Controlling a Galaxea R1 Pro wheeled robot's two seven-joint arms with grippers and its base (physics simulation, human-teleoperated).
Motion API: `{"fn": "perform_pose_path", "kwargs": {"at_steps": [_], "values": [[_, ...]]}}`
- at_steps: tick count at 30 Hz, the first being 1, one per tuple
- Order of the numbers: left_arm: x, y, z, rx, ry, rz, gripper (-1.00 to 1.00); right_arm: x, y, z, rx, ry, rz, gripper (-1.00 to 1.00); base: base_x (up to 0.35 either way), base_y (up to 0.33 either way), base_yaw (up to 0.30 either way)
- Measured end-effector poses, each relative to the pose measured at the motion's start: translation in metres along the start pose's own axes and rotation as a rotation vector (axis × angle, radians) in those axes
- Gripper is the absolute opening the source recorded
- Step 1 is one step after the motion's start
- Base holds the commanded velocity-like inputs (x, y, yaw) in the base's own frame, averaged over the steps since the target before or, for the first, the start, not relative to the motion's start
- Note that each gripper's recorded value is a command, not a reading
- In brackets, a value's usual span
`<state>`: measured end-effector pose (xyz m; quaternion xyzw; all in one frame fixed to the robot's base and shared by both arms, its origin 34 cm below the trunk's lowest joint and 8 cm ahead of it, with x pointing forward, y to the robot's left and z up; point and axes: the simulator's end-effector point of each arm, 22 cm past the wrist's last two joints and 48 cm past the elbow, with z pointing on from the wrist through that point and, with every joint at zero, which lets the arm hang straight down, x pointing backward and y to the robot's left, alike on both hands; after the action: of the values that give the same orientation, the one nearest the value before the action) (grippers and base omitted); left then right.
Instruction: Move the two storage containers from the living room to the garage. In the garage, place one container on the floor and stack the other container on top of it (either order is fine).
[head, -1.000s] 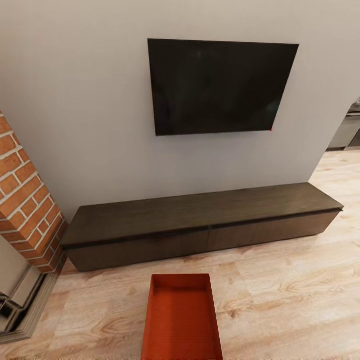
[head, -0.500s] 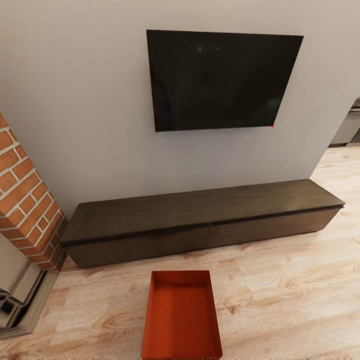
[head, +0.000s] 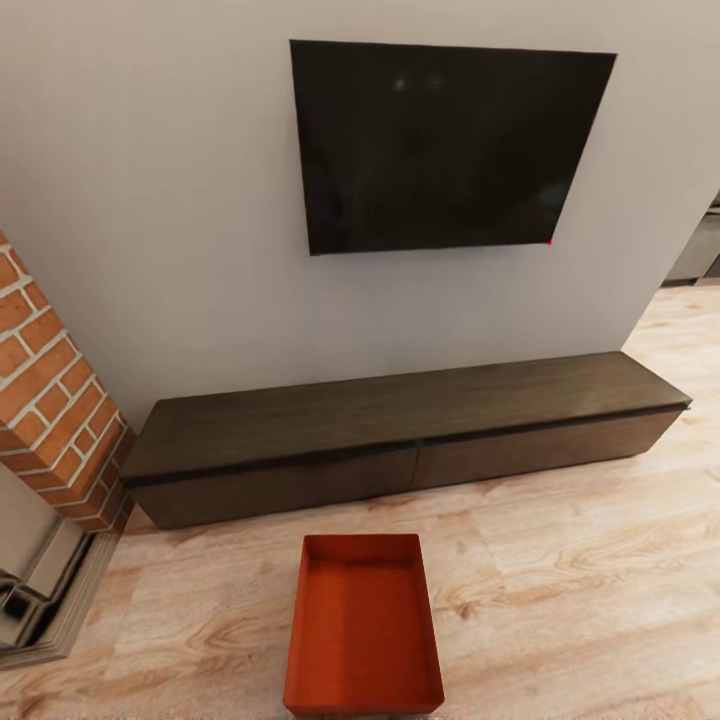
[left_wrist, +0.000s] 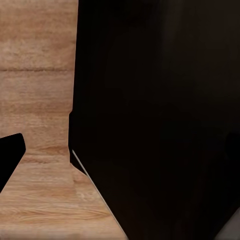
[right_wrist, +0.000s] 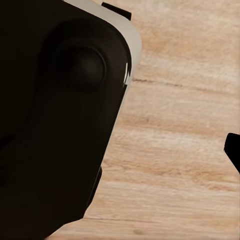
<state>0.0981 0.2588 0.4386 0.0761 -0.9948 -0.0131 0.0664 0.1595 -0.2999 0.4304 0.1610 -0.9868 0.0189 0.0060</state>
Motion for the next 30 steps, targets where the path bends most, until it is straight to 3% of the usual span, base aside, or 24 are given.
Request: {"fn": "perform_pose_path", "kwargs": {"at_steps": [30], "values": [[0.011, 0.002, 0.000, -0.004, 0.028, 0.000, 1.00, 0.010, 0.004, 0.000, -0.009, 0.026, -0.001, 1.00, 0.000, 0.000, 0.000]]}}
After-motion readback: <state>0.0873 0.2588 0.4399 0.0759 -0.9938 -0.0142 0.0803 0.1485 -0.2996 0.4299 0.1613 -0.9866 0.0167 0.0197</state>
